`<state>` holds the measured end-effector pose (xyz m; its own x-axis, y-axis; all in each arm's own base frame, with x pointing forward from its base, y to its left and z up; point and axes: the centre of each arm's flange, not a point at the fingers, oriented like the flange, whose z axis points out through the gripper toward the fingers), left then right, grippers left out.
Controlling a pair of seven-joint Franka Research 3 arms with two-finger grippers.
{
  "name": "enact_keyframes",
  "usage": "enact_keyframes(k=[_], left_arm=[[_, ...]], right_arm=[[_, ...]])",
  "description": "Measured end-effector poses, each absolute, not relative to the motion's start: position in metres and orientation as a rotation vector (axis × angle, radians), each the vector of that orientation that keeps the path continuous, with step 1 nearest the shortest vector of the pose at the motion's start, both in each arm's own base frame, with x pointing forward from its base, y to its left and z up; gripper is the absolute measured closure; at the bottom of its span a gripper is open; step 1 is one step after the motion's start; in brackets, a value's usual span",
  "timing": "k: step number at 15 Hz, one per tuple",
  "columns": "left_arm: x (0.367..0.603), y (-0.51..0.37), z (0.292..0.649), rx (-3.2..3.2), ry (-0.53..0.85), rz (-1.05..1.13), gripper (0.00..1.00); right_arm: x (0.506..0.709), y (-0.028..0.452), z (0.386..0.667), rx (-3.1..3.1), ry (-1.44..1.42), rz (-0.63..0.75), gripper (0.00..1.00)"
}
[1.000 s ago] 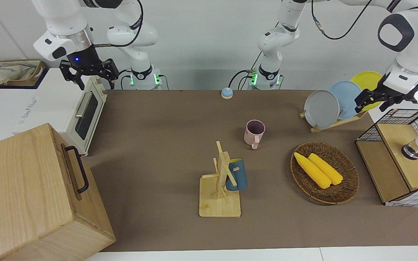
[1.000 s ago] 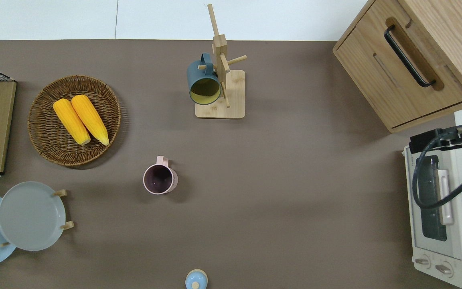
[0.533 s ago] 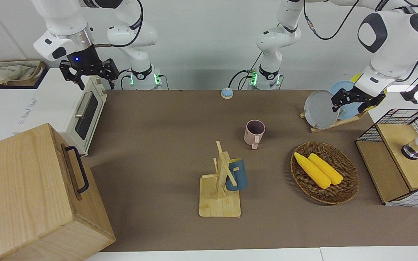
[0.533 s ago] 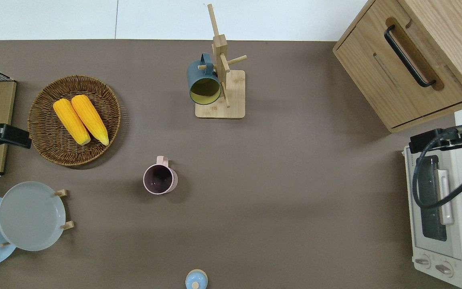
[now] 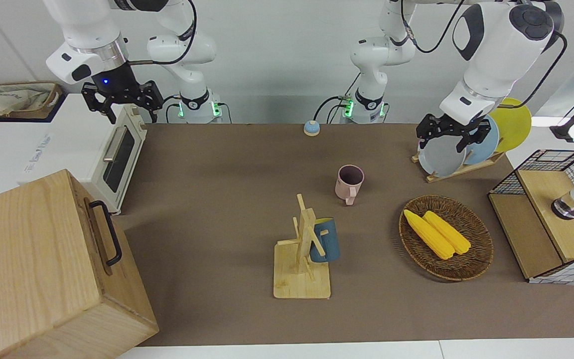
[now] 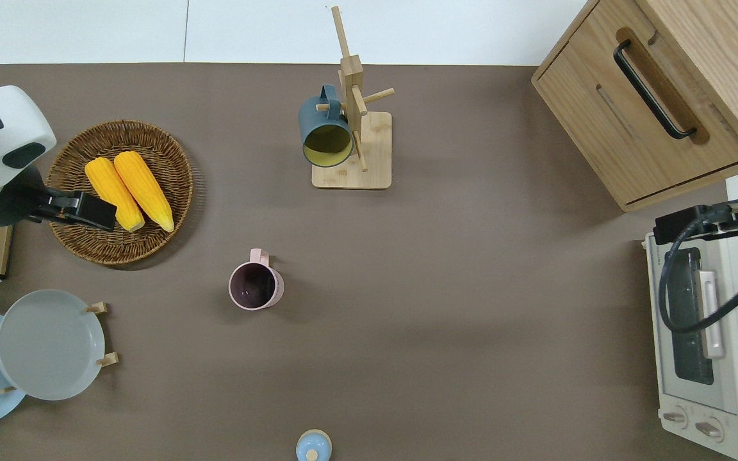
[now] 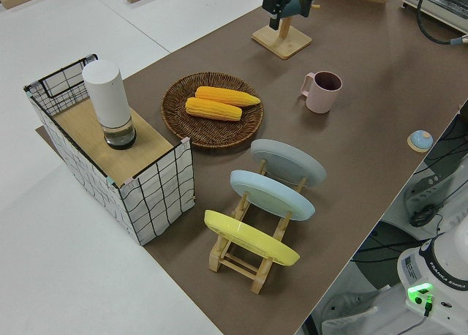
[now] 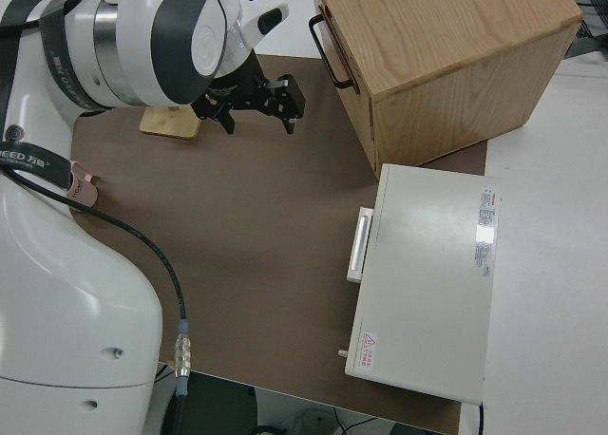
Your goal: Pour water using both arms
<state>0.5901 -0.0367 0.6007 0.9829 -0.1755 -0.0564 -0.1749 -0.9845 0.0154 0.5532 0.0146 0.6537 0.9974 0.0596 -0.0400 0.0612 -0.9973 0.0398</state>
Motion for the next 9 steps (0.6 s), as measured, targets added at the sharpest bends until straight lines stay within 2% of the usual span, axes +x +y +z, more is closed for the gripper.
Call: enact_keyframes(k=[4, 9], left_arm=[[0.584, -0.013, 0.614, 3.085, -0.186, -0.077, 0.0], [0.582, -0.009, 0.616, 3.084, -0.175, -0.082, 0.0]], right_arm=[[0.553, 0.015, 0.654, 3.099, 0.094, -0.06, 0.01], [0.553, 0.015, 0.654, 3.099, 0.094, -0.06, 0.01]])
